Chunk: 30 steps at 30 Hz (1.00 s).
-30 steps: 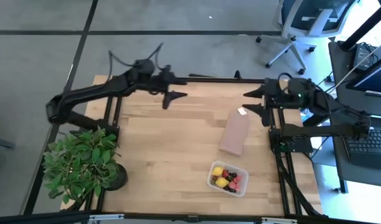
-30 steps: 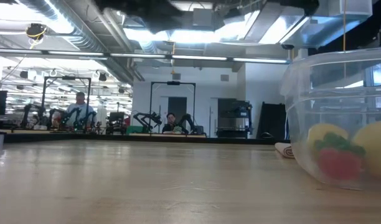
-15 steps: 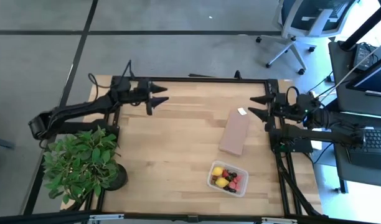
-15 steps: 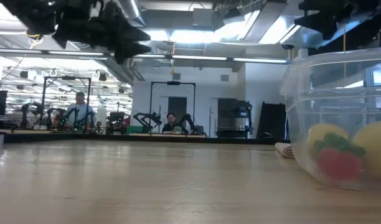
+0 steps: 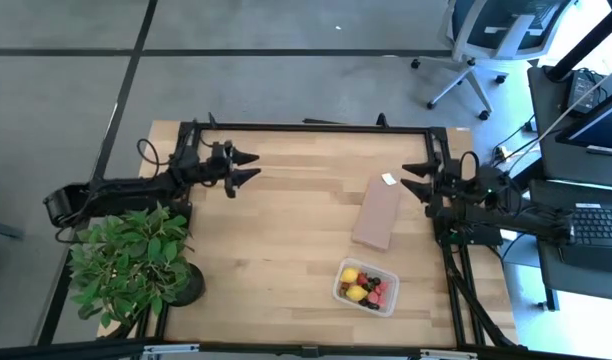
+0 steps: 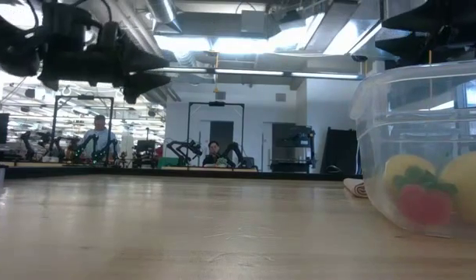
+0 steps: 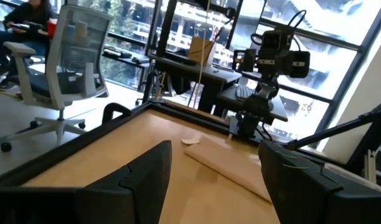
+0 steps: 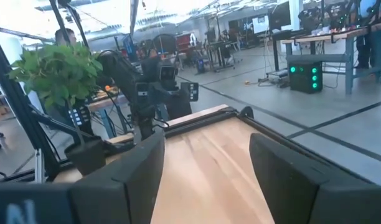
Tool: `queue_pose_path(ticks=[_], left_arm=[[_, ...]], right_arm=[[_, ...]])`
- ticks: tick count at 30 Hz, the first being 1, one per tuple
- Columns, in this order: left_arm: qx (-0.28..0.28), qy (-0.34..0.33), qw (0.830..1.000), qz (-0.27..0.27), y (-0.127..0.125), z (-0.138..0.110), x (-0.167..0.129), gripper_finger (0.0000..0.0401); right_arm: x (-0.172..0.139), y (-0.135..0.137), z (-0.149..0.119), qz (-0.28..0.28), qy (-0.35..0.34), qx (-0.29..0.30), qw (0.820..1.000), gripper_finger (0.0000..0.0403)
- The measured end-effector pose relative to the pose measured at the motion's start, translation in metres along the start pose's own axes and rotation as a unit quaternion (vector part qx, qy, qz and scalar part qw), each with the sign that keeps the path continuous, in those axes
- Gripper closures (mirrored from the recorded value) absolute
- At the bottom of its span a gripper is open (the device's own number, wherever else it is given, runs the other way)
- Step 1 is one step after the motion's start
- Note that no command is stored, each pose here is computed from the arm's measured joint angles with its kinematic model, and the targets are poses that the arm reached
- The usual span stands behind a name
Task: Pick and placing Produce into tupperware
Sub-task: Return to Home Position
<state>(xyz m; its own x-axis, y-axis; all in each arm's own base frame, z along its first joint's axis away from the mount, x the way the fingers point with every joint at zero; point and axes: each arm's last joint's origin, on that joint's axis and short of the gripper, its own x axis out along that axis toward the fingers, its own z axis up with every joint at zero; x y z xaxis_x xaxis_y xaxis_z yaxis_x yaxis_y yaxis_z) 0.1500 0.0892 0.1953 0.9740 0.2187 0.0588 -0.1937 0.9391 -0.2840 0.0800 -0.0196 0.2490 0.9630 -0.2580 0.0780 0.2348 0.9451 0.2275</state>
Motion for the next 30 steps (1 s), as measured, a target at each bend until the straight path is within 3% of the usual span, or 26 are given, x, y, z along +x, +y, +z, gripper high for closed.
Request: queue_pose_path(ticks=[15,24,30], left_arm=[[-0.048,0.021,0.998,0.017,0.003,-0.037,-0.023,0.0170],[-0.039,-0.005,0.999,0.008,0.000,-0.031,-0.025,0.0170],[-0.005,-0.039,0.999,0.001,-0.004,-0.020,-0.032,0.0170]], right_arm=[[-0.006,-0.005,-0.020,0.006,-0.023,0.021,1.000,0.0165],[-0.006,-0.005,-0.021,0.005,-0.020,0.013,1.000,0.0165],[-0.006,-0.006,-0.021,-0.008,-0.023,0.000,1.000,0.0165]])
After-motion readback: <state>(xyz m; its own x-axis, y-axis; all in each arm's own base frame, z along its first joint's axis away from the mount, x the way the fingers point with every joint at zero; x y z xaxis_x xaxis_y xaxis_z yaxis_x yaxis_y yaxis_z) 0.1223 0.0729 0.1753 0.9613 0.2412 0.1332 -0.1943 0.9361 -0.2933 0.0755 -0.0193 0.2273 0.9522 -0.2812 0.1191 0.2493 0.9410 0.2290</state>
